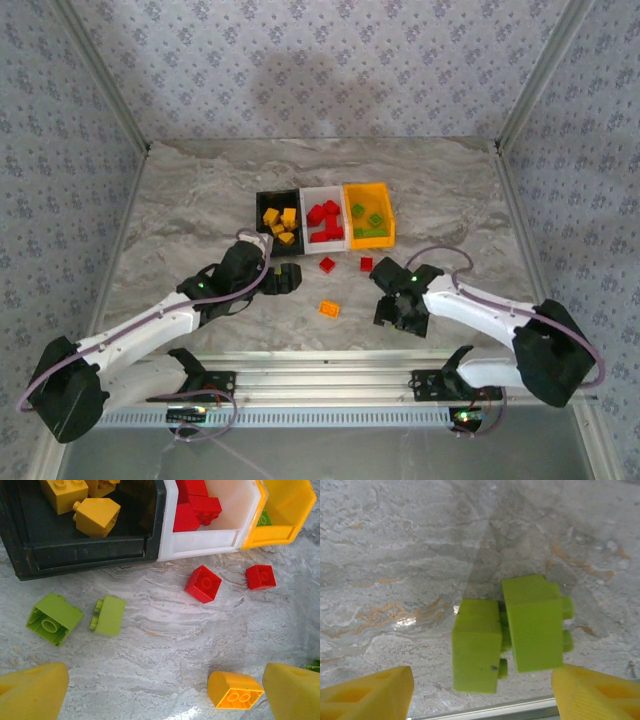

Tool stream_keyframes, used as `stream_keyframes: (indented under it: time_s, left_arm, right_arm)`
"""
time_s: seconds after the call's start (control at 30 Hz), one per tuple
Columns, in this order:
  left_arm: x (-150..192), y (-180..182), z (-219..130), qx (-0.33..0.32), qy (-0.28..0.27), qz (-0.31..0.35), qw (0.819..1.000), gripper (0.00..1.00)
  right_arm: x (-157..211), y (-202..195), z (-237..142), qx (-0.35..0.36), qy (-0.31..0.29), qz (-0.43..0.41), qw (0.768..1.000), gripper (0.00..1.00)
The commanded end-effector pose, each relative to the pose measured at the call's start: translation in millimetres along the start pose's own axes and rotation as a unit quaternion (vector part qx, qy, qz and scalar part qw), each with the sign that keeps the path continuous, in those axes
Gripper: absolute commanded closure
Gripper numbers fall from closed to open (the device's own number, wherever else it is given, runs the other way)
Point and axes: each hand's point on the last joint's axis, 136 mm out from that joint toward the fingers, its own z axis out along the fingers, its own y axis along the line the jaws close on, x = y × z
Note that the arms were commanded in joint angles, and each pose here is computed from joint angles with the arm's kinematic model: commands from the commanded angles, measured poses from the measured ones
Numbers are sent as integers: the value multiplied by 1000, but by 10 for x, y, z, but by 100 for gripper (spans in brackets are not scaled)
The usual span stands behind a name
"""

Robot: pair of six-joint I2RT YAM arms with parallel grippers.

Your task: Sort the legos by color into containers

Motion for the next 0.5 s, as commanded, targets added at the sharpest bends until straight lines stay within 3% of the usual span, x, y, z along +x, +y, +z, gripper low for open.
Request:
stream_keyframes:
  time_s: [0.0,0.2,0.47]
  left_arm:
    - [-37,-20,-23,2,-11,-1,1000,0]
    - [-45,28,-62,-8,-16,0,1000,1]
    - [-27,68,-69,-14,-17,1,1000,0]
  right_arm:
    - [-10,81,58,0,8,-11,1000,29]
    - [-170,303,96,-3,-5,-52,999,42]
    - [-259,486,85,-16,-16,-87,996,73]
